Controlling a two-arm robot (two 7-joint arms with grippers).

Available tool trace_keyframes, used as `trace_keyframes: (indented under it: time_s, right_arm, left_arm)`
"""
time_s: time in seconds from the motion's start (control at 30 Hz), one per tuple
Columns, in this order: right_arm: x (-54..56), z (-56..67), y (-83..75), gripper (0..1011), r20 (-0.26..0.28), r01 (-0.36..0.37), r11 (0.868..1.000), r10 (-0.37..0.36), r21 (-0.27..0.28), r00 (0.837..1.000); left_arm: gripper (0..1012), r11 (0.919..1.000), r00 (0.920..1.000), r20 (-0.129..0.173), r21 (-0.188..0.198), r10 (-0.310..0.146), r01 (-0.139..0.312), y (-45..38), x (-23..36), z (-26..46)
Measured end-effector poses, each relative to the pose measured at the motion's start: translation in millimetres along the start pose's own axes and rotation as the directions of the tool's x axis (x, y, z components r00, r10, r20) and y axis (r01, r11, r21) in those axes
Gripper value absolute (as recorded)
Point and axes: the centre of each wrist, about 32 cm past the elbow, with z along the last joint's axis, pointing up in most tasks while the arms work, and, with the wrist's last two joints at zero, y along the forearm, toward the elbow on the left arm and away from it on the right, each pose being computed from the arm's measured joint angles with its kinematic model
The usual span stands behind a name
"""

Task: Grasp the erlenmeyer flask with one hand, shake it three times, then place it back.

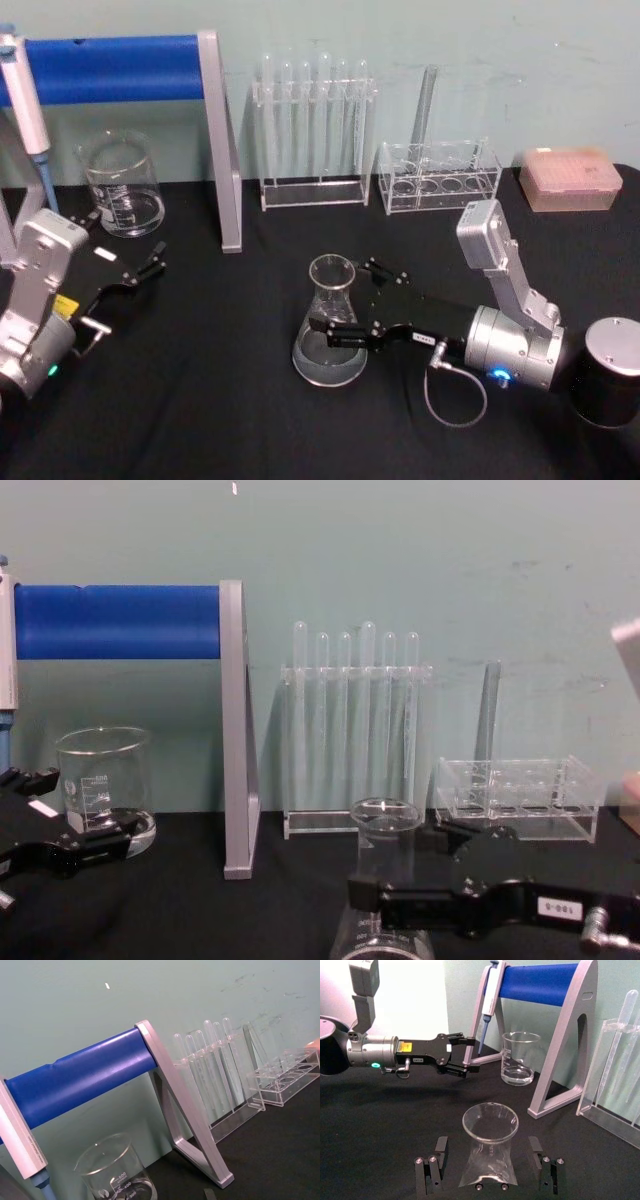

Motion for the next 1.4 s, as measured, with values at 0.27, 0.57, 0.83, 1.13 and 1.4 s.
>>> trace_keyframes:
  time_s: [0.27,0.57,0.83,1.13,1.4]
  right_arm:
    - [-4.8,-1.3,-15.7,1002,-0.006,0.009,1.0,-0.009,-0.019,1.0]
    - [-14.9,-1.4,-51.0,1003,0.005,0.061,0.997,-0.061,-0.042,0.998]
    - [-19.4,-0.4,-78.3,1002,0.011,0.239,0.971,-0.239,-0.011,0.971]
    - [-14.6,0.1,-79.9,1003,0.001,0.481,0.876,-0.482,0.025,0.876]
    - [-2.2,-1.4,-49.8,1003,-0.002,0.596,0.802,-0.596,-0.034,0.803]
  left_arm:
    - [1001,1.0,1.0,0.0,0.0,0.0,0.0,0.0,0.0,0.0]
    - [1001,1.0,1.0,0.0,0.0,0.0,0.0,0.0,0.0,0.0]
    - [1001,1.0,1.0,0.0,0.0,0.0,0.0,0.0,0.0,0.0]
    - [1001,1.0,1.0,0.0,0.0,0.0,0.0,0.0,0.0,0.0]
    - [1001,1.0,1.0,0.0,0.0,0.0,0.0,0.0,0.0,0.0]
